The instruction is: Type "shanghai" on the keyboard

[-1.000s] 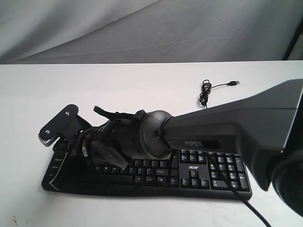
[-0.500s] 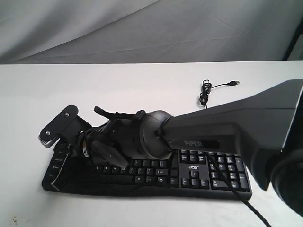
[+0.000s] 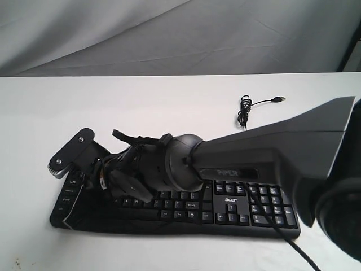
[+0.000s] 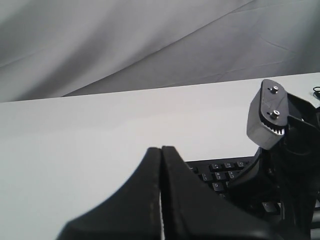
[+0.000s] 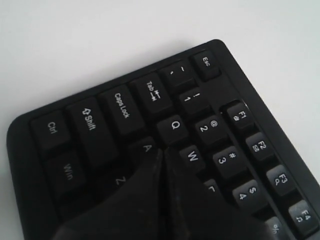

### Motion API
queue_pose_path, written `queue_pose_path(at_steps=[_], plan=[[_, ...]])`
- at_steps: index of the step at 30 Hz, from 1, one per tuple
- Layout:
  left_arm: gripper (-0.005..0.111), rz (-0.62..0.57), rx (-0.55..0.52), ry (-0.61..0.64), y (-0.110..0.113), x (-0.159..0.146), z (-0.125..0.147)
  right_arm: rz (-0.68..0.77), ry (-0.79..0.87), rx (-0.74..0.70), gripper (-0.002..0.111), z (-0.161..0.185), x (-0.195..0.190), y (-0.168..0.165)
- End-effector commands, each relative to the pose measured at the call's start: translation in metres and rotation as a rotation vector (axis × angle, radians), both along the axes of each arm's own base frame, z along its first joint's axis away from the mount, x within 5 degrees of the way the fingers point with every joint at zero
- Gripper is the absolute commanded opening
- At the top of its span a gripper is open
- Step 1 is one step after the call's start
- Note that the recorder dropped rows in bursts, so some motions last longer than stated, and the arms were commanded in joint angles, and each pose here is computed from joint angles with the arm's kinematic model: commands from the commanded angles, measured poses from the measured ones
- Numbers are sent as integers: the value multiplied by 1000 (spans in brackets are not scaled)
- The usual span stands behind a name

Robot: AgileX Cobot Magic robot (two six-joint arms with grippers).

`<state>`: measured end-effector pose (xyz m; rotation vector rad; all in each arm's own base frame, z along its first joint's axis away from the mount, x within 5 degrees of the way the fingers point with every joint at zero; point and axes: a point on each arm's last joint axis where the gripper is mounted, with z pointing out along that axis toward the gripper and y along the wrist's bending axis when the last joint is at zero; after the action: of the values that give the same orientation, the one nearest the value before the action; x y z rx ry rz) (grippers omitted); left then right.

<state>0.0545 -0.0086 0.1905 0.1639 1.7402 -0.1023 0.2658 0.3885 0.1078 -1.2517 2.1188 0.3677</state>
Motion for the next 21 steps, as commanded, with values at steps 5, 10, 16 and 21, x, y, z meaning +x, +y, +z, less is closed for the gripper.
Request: queue_pose_path(at_steps=[5,10,16,21], plan=[[0,-3,-3,-4,0,0,-1,30,-60,-6,0,33,1,-9],[0,-3,-3,-4,0,0,-1,-44,-30,-7,0,51,-6,-56],[0,-3,-3,-4,0,0,-1,-106,23,21,0,26,-10,-76],[0,-3,-3,-4,0,0,-1,-109,31,27,0,13,-9,-74]])
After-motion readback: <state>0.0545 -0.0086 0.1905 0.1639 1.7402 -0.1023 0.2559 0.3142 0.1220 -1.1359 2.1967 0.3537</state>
